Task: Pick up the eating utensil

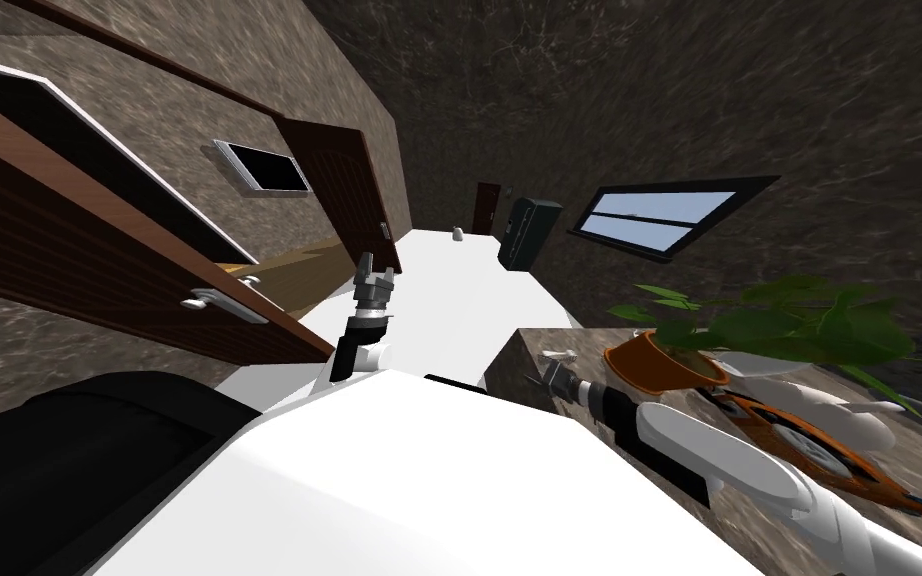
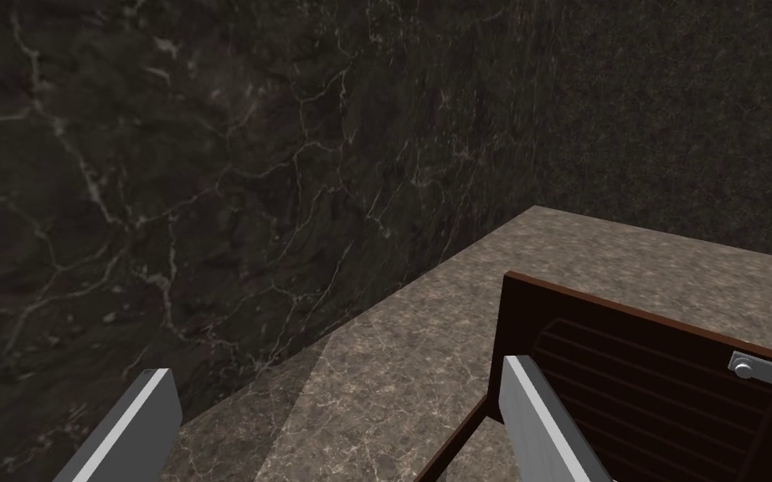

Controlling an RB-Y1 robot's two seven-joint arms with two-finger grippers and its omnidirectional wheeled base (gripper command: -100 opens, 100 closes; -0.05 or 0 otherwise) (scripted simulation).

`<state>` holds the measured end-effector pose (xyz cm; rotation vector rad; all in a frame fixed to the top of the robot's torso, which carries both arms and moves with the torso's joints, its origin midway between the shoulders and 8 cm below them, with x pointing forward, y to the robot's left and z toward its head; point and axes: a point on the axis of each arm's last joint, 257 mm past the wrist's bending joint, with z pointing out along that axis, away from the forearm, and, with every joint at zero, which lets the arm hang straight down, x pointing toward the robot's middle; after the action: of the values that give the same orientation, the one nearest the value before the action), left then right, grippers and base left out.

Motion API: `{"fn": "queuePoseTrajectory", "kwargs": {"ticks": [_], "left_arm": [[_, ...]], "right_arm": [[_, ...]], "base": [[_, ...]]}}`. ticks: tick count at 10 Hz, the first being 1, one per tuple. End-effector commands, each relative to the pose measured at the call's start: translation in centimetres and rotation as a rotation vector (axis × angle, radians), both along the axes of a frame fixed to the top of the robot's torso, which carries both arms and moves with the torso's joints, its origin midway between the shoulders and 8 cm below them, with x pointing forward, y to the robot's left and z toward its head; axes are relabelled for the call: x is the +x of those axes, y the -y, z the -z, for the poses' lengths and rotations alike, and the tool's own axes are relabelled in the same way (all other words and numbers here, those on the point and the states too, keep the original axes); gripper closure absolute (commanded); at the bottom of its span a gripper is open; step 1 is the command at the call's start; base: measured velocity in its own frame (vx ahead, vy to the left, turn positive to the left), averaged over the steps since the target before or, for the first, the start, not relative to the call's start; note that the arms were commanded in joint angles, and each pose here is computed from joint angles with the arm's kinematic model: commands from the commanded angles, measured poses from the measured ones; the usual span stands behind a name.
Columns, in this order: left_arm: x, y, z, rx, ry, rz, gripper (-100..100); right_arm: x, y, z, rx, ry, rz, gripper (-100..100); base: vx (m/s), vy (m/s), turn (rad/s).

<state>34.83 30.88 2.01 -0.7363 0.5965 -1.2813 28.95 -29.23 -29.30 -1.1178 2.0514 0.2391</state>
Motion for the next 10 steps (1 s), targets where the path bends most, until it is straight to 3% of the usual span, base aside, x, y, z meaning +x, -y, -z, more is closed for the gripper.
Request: {"fn": "queuePoseTrajectory", "kwargs": {"ticks": [1, 4, 5, 7, 10], "left_arm": [[0.0, 0.0, 0.0, 0.0, 0.0, 0.0, 0], [0.0, 0.0, 0.0, 0.0, 0.0, 0.0, 0], [0.0, 0.0, 0.0, 0.0, 0.0, 0.0, 0], [0.0, 0.0, 0.0, 0.0, 0.0, 0.0, 0], [0.0, 0.0, 0.0, 0.0, 0.0, 0.0, 0]], "right_arm": [[-0.3, 1.0, 0.1, -0.053, -0.001, -0.027, -100], [-1.5, 4.1, 1.2, -0.196, -0.005, -0.106, -100], [-1.5, 4.2, 1.1, -0.201, -0.005, -0.108, -100], [-2.9, 7.1, 1.8, -0.325, -0.014, -0.182, -100], [-3.5, 8.7, 2.0, -0.386, -0.022, -0.219, -100]], "base": [[0.051, -0.02, 0.052], [0.048, -0.021, 0.096], [0.045, -0.024, 0.051], [0.06, -0.035, 0.136], [0.056, -0.025, 0.06]]}}
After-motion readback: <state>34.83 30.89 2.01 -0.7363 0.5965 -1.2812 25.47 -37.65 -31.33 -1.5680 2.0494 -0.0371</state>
